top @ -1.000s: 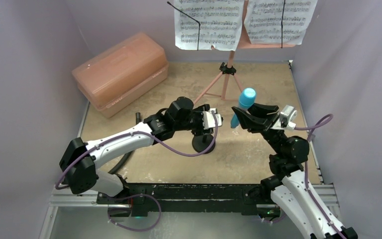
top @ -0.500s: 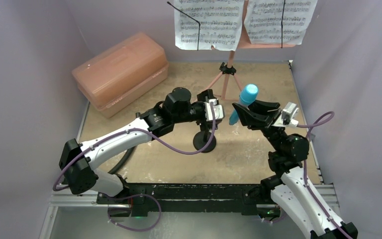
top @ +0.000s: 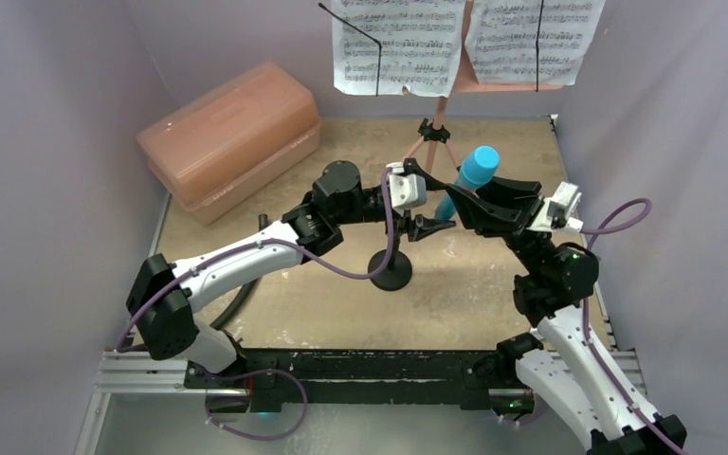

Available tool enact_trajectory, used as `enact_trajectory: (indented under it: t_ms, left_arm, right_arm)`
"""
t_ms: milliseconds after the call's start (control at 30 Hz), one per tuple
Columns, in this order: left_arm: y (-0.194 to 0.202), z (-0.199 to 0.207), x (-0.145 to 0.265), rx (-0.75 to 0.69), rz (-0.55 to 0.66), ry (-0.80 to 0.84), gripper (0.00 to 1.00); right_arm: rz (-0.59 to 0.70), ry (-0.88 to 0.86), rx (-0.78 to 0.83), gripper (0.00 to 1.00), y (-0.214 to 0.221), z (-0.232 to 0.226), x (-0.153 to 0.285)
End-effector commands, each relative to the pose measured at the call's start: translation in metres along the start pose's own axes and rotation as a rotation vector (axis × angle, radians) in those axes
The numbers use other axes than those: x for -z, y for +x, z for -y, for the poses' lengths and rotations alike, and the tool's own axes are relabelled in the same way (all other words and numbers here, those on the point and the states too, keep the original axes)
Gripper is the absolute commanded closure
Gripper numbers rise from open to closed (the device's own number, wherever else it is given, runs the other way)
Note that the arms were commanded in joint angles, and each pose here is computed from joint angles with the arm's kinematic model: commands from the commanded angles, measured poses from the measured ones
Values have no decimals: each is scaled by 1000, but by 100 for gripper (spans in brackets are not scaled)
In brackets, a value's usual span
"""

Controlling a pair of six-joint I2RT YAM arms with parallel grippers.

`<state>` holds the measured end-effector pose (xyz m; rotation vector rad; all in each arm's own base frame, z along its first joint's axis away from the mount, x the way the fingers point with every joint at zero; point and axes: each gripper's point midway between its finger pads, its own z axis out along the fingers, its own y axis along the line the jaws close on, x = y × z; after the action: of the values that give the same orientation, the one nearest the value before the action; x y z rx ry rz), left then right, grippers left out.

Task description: Set up the instrument practice props

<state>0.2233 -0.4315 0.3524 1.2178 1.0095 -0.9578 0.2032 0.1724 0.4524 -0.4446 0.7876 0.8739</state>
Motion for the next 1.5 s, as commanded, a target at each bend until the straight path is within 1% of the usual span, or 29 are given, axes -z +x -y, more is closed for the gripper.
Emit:
enact_trajectory:
  t_ms: [0, 33, 100, 133, 167, 233, 267, 300, 400, 500, 600, 667, 767, 867, 1000, 1067, 1133, 1300, 1333, 1400, 1467]
  left_arm:
    - [-36, -1, -14, 101, 166, 33, 40]
    - [-37, 0, -16, 116, 180, 41, 44]
    - [-39, 3, -18, 132, 198, 61, 56]
    - [-41, 4, -18, 130, 207, 71, 65]
    - [-41, 5, -18, 129, 206, 74, 77]
    - [-42, 5, -16, 123, 200, 69, 97]
    - [-41, 4, -14, 116, 189, 57, 100]
    - [-40, 2, -12, 111, 175, 43, 100]
    - [-36, -1, -4, 71, 132, 12, 100]
    - [-33, -2, 2, 28, 81, 3, 100]
    - [-31, 3, 6, 8, 35, 30, 100]
    - [-29, 10, 10, 6, 10, 62, 100]
    - [-26, 15, 16, 12, -17, 79, 100]
    - [-20, 18, 23, 12, -60, 82, 100]
    - [-18, 20, 29, 3, -91, 82, 100]
    - [-16, 22, 31, 6, -102, 85, 100]
    - [-17, 23, 32, 3, -100, 91, 100]
    - [-16, 25, 34, 5, -103, 94, 100]
    - [-16, 25, 34, 4, -103, 94, 100]
    - [-16, 25, 35, 3, -103, 91, 100]
    - [-16, 25, 35, 2, -103, 90, 100]
  right_arm:
    - [85, -71, 33, 100, -32, -15, -9]
    - [81, -72, 32, 100, -31, -15, -9]
    - [74, -70, 34, 100, -29, -14, -9]
    - [66, -67, 38, 100, -27, -13, -9]
    - [57, -68, 45, 100, -26, -13, -8]
    - [26, -62, 68, 100, -21, -11, -8]
    - [5, -60, 85, 100, -19, -10, -7]
    - [-16, -56, 100, 98, -16, -9, -7]
    - [-81, -34, 114, 67, -7, -5, -3]
    - [-144, -46, 133, 47, 0, -7, 1]
    - [-214, -68, 148, 26, 6, -10, 3]
    - [-257, -92, 157, 19, 9, -12, 3]
    - [-297, -129, 165, 15, 11, -17, 4]
    - [-301, -157, 131, 16, 10, -26, 6]
    - [-305, -213, 91, 22, 7, -39, 8]
    - [-314, -254, 69, 27, 7, -46, 8]
    - [-327, -274, 54, 34, 6, -50, 8]
    - [-346, -278, 46, 46, 2, -55, 13]
    - [-346, -278, 48, 51, 2, -55, 13]
    - [-345, -279, 45, 68, 1, -56, 13]
    - [-342, -281, 42, 81, 1, -56, 13]
